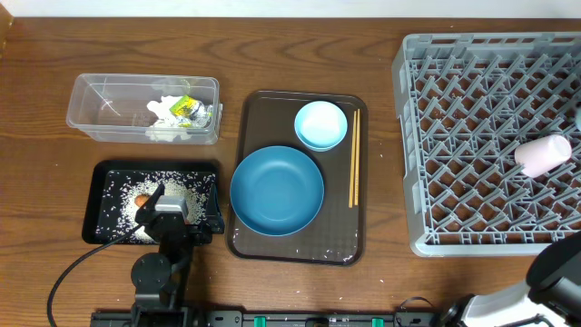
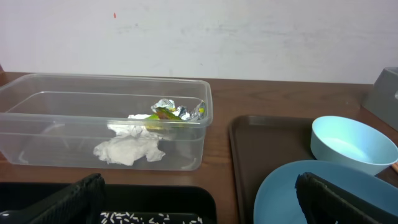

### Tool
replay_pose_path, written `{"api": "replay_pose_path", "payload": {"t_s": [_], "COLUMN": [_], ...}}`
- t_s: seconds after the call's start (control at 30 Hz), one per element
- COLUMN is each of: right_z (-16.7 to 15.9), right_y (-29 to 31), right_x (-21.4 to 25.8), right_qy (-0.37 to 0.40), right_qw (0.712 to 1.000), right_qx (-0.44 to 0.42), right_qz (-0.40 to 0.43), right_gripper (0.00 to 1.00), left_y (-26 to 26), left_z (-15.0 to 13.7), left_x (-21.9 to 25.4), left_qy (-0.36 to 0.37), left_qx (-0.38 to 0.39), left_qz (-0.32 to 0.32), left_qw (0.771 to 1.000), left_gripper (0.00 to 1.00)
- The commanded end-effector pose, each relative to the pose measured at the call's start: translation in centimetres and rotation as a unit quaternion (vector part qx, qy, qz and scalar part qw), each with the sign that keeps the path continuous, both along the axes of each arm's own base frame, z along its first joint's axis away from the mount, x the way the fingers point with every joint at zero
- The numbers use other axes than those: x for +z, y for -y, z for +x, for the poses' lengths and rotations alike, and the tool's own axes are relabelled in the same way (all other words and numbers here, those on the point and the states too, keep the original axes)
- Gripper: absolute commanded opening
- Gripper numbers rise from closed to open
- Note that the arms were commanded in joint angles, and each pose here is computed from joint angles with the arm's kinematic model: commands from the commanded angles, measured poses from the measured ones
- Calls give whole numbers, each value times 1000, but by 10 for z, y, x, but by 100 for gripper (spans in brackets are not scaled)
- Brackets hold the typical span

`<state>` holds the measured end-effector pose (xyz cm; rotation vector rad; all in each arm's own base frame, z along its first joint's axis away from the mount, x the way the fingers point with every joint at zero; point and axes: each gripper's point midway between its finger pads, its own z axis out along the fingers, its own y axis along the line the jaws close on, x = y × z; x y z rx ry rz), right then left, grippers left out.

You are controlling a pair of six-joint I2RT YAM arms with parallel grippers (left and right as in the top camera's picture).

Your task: Sort waste into correct bins and load items into the dishwasher rack

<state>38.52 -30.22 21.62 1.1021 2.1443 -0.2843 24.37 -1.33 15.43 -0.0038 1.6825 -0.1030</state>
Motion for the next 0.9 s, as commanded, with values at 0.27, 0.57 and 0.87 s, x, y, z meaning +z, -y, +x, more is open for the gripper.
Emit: {"api": "replay_pose_path", "payload": {"t_s": [0.27, 0.57, 0.87], "right_z": [-26, -14, 35], "right_y": [29, 0, -154], "right_x": [-37, -9, 109], "right_qy": [-24, 35, 198], "right_qw": [998, 995, 938], "right_qx": [-15, 9, 252], "right_qz": [51, 89, 133], "right_gripper": [73, 74, 70], "left_y": [-2, -2, -2], "left_z": [0, 0, 0], "left_x": [-16, -16, -16], "left_qy": [-18, -18, -18], "left_qx": [5, 5, 5], "left_qz": [4, 4, 4], "left_qw": [1000, 1000, 1000], "left_gripper": [99, 99, 99]}}
